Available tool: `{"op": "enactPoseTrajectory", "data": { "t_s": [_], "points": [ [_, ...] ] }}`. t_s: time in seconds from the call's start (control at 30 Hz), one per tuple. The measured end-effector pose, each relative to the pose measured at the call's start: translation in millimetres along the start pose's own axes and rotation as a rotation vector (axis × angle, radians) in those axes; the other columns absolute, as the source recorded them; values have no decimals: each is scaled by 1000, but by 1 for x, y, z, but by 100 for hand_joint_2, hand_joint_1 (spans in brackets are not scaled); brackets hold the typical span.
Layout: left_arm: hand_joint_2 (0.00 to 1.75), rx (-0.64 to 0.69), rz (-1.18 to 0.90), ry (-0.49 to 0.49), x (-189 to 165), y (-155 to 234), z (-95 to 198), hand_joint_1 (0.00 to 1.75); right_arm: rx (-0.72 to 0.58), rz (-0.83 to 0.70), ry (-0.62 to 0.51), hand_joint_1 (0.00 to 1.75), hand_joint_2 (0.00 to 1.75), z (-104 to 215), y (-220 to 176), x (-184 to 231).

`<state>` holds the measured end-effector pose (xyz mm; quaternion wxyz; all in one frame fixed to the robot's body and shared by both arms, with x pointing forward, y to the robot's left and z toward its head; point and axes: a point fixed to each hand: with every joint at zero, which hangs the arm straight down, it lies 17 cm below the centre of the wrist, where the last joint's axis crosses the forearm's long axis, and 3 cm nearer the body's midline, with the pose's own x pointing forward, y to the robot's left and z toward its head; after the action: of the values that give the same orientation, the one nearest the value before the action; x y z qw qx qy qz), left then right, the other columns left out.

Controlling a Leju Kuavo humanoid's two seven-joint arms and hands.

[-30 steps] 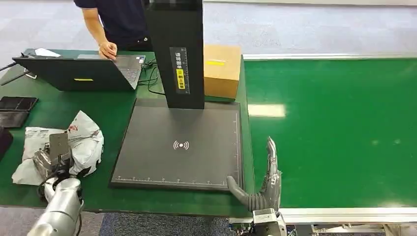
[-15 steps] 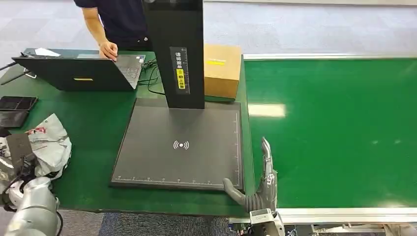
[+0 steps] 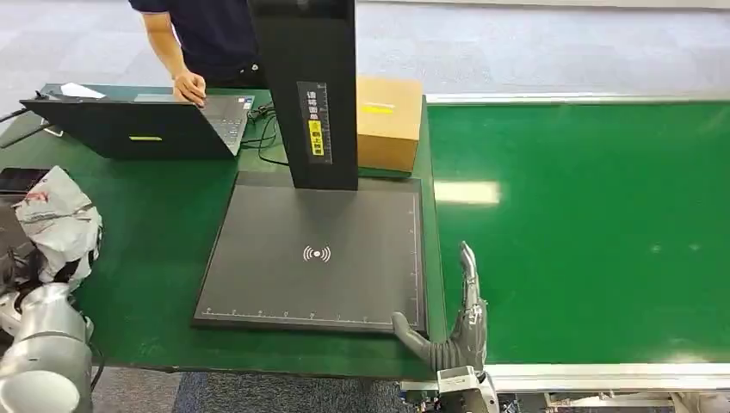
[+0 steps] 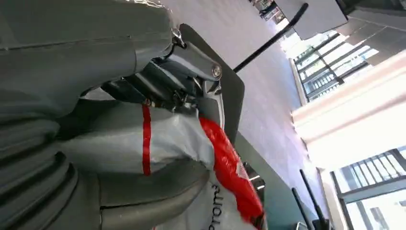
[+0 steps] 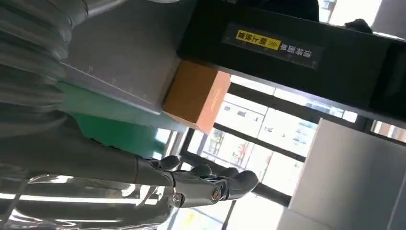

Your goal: Moved the parcel from conveyor to table for the left to box.

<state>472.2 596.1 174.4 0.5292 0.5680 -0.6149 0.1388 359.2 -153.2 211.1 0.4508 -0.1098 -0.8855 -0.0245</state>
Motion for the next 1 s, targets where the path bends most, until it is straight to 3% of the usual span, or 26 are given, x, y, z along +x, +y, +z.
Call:
{"op": "enactPoseTrajectory", "data": {
  "t_s": [0.23,0.37,0.53,0.73,1.0],
  "points": [
    [175,-161,-26,-91,38,-52,17,0,-19,14,1,0,175,0,-4,-1],
    [175,-328,87,-135,65,-96,49,0,-20,12,2,0,175,0,-4,-1],
    [175,-543,346,-128,92,-142,121,0,-13,6,11,0,175,2,-3,-2],
    [175,-639,656,-108,113,-133,219,0,12,-13,29,0,175,8,-1,-6],
    [175,-693,694,-376,211,-96,332,0,78,-55,49,0,175,11,17,-12]
  ]
}}
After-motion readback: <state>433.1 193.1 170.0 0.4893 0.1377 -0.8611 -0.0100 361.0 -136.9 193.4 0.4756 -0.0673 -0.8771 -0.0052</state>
